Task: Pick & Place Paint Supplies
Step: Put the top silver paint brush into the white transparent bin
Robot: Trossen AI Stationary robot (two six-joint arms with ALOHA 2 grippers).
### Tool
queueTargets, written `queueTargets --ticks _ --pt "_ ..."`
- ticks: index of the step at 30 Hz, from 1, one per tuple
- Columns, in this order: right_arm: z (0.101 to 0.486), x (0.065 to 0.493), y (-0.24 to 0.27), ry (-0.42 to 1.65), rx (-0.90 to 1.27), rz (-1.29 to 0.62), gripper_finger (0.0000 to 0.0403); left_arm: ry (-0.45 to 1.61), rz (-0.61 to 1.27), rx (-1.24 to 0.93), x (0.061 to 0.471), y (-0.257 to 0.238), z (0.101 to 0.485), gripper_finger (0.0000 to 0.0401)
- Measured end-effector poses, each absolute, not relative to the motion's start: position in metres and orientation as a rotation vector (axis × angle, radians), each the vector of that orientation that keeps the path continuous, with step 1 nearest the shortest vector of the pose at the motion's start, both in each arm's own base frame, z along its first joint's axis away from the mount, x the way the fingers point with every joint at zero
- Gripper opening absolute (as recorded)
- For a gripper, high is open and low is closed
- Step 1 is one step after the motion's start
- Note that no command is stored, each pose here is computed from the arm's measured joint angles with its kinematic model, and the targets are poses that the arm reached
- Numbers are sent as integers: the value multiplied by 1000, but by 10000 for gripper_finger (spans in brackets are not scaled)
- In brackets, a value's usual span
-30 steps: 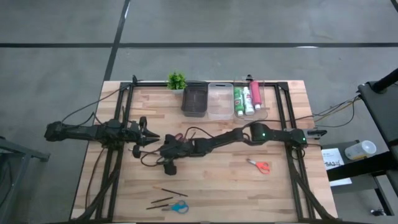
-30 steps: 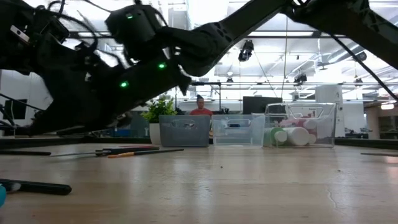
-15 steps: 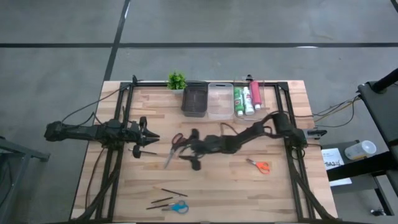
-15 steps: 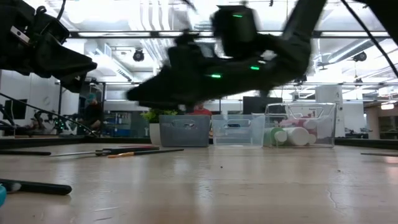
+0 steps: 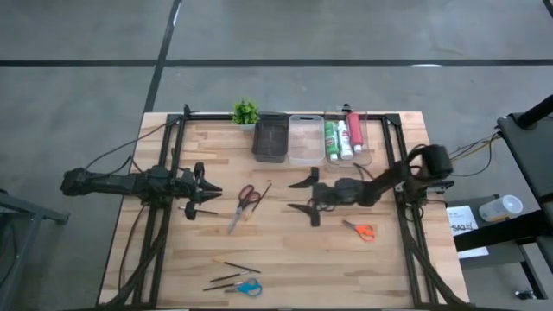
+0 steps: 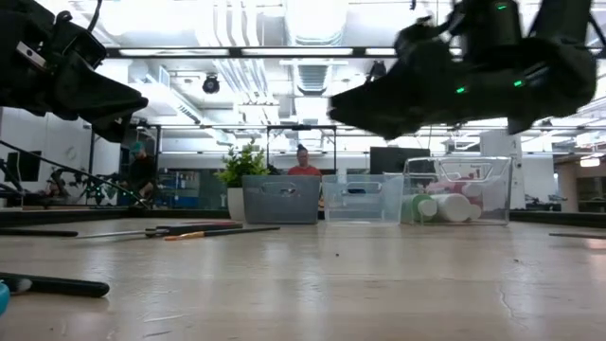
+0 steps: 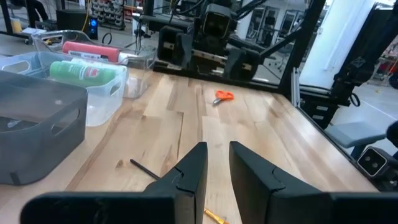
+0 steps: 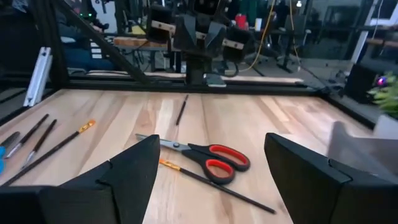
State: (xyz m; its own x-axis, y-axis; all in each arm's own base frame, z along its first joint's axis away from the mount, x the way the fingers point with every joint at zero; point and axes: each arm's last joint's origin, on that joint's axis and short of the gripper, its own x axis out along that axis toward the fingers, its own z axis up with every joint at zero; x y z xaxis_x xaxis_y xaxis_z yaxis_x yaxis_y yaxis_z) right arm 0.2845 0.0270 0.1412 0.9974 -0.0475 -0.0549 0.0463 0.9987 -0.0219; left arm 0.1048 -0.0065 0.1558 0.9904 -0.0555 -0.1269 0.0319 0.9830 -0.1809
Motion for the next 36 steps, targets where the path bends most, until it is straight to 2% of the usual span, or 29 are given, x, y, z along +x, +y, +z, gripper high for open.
queueTargets --ticks 8,13,24,36 --pt "158 234 17 1 42 -69 288 136 -44 -179 105 -6 155 77" --pt "158 220 14 9 74 -133 288 138 -44 -179 105 -7 155 77" --pt "160 224 14 17 14 -139 288 137 -44 -179 105 -7 155 77" --pt "183 241 16 -70 9 -138 288 137 -44 -179 105 -6 155 77"
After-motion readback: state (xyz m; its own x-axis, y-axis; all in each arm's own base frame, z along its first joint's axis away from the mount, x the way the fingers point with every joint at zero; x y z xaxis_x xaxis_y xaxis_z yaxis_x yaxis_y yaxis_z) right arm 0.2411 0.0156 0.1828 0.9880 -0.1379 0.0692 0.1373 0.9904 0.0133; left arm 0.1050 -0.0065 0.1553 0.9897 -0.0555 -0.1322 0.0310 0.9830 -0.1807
